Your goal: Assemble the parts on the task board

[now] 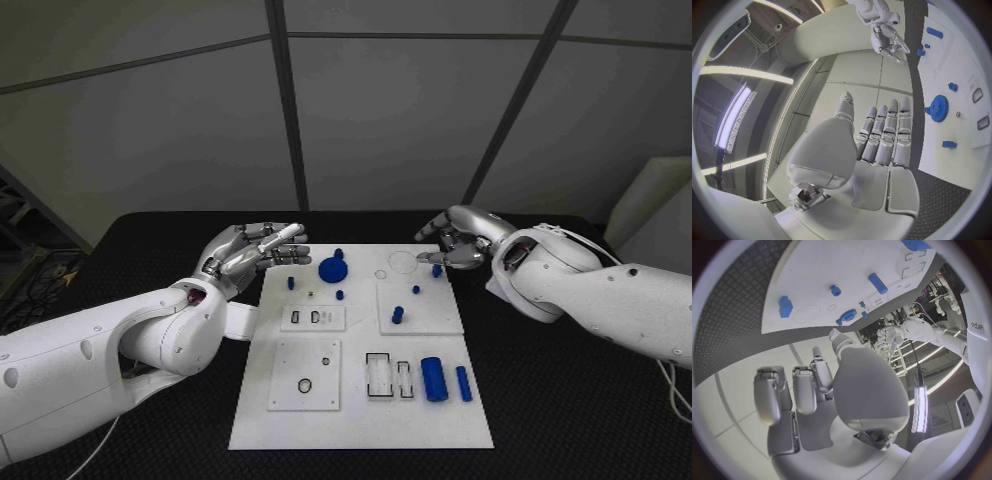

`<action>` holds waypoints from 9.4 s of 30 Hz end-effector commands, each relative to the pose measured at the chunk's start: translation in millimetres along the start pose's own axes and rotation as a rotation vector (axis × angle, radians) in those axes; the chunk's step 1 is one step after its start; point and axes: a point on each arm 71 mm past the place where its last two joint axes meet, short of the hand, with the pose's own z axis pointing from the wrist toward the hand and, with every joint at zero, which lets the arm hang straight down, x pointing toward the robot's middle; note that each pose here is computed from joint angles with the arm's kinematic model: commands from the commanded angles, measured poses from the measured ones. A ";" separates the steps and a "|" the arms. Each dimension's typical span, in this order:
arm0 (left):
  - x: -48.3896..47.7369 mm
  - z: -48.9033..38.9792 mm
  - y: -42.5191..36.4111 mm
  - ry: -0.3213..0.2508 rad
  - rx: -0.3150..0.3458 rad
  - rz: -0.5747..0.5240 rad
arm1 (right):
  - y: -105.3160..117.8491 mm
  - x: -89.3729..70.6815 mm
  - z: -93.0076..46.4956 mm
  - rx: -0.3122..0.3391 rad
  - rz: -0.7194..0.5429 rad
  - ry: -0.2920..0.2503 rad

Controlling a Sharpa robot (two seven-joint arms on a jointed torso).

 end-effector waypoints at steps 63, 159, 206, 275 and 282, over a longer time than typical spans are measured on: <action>0.7 6.5 5.9 0.014 0.005 -0.010 | -60.6 35.5 -1.9 0.062 0.108 0.112; -3.5 13.5 7.5 0.003 -0.003 -0.004 | 146.2 136.2 14.7 -0.092 0.014 0.232; -4.3 13.1 7.3 0.003 -0.004 -0.004 | 149.0 138.7 15.1 -0.081 -0.020 0.245; 1.1 42.5 15.2 0.357 -0.599 0.946 | 36.8 3.6 -49.1 0.024 0.205 0.128; 14.9 54.9 27.4 0.368 -0.698 1.083 | 34.1 3.2 -47.4 0.040 0.190 0.124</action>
